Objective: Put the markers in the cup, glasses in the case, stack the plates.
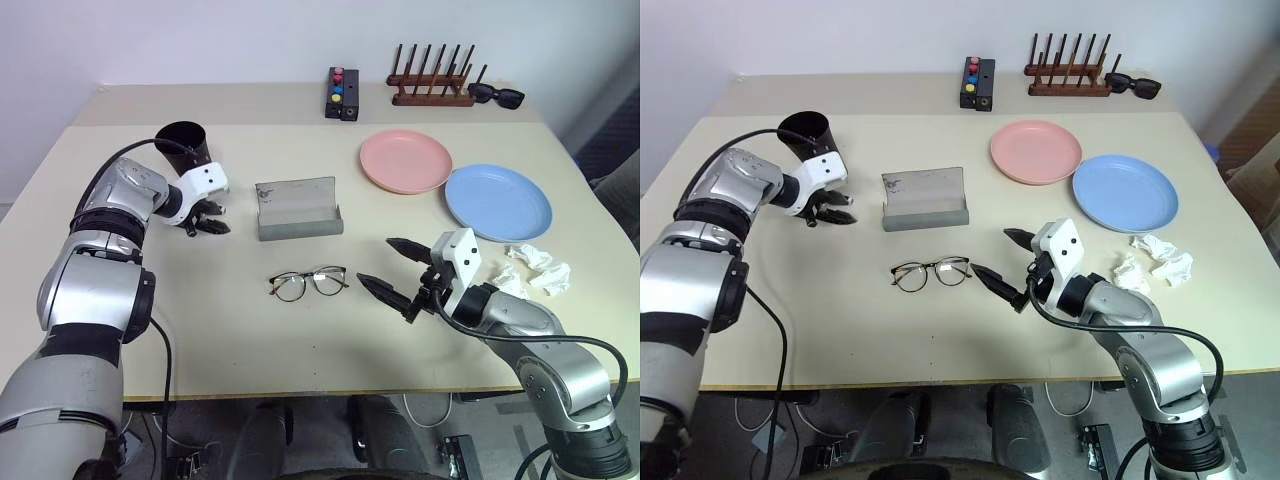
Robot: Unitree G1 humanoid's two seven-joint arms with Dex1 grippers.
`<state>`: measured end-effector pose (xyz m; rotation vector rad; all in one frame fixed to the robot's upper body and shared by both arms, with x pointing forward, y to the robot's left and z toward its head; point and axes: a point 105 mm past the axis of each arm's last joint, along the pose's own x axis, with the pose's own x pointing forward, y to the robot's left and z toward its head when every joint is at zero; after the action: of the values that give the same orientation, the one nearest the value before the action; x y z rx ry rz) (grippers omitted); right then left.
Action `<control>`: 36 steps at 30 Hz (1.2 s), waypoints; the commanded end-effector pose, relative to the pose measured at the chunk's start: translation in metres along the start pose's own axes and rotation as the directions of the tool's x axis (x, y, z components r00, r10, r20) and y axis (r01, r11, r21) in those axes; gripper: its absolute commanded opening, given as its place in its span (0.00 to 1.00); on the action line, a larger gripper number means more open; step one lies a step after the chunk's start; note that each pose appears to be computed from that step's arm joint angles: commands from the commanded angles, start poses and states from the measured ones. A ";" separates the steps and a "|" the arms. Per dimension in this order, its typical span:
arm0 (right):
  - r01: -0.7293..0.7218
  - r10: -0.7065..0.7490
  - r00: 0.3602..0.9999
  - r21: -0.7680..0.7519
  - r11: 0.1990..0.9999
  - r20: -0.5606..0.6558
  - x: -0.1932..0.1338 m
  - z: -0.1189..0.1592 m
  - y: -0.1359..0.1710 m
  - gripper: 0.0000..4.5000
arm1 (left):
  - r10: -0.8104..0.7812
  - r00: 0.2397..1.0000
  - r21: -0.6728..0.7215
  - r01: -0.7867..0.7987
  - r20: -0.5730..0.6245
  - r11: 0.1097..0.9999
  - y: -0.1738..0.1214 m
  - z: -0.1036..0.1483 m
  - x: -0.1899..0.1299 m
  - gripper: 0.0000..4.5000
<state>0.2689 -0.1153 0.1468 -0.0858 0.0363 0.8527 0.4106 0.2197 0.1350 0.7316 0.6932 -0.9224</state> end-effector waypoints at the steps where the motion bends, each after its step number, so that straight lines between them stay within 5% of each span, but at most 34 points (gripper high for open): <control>1: 0.003 -0.001 0.999 -0.040 0.999 0.041 -0.003 0.013 0.003 1.00 | -0.027 0.999 -0.004 0.027 0.033 1.000 0.000 0.002 -0.011 0.25; 3: 0.003 -0.001 0.999 -0.039 0.999 0.041 -0.003 0.014 0.004 1.00 | -0.038 0.997 -0.010 0.039 0.065 0.999 0.000 0.006 -0.013 0.01; 13: -0.016 0.018 0.999 -0.035 0.999 0.037 0.001 0.013 0.004 1.00 | 0.065 0.982 -0.059 -0.055 0.176 0.997 0.012 0.021 -0.017 0.01; 18: -0.023 0.024 0.999 -0.033 0.999 0.034 0.001 0.012 0.005 1.00 | 0.134 0.979 -0.063 -0.126 0.150 0.990 0.019 0.016 -0.016 0.52; 36: -0.019 0.020 0.999 -0.034 0.999 0.026 0.000 0.009 0.006 1.00 | 0.252 0.968 -0.074 -0.251 -0.001 0.965 0.028 0.000 -0.006 0.52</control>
<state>0.2670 -0.1136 0.1466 -0.0871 0.0388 0.8621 0.4301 0.2314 0.1399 0.7112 0.6096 -0.6876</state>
